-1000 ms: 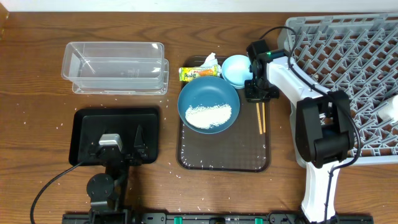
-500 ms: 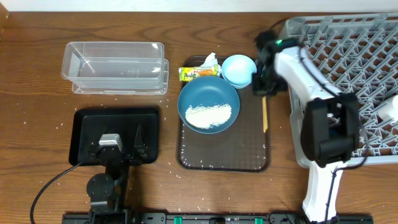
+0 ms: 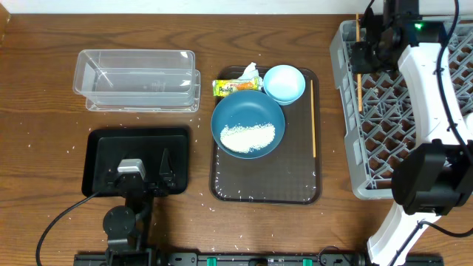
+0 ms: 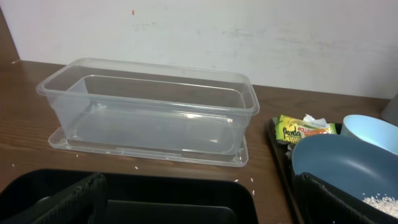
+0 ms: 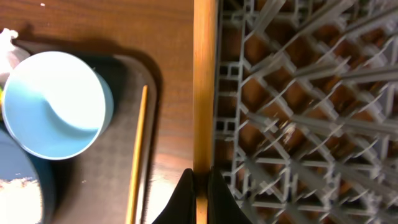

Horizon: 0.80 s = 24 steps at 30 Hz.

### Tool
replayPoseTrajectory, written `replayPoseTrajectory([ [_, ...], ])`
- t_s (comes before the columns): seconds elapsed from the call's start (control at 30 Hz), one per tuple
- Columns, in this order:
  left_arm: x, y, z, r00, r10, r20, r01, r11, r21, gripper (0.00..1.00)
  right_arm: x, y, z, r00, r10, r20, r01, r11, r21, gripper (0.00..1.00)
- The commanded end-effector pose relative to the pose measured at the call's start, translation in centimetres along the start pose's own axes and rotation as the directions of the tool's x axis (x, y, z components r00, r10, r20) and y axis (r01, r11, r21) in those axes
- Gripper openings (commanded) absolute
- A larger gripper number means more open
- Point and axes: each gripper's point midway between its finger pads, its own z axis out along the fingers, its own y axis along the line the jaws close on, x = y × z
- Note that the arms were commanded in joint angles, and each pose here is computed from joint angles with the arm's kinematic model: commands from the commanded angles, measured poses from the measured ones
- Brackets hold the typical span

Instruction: Sort waste into correct bins and load items into the dishwasher rack

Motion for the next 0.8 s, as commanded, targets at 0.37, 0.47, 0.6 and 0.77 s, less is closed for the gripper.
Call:
replayPoseTrajectory([
  [0.37,1.6,0.1,0.2,0.999,0.008,-0.039,-0.008,1.0,0.0,0.98,-1.1,-1.6,2.1,0.998,-0.051,0.034,0.051,0.999,0.0,0.06],
  [0.47,1.6,0.1,0.2,0.999,0.008,-0.039,-0.008,1.0,0.0,0.98,-0.6,-1.6,3.2,1.0,-0.027,0.008,0.027,1.0,-0.005,0.15],
  [0.6,1.6,0.1,0.2,0.999,0.008,-0.039,-0.008,1.0,-0.001,0.98,-0.3,-1.6,3.5,1.0,0.012,-0.007,-0.012,1.0,-0.008,0.24],
  [0.77,1.6,0.1,0.2,0.999,0.008,-0.039,-0.008,1.0,0.0,0.98,0.2,-1.0,3.5,0.999,0.035,-0.028,-0.035,0.999,-0.017,0.29],
])
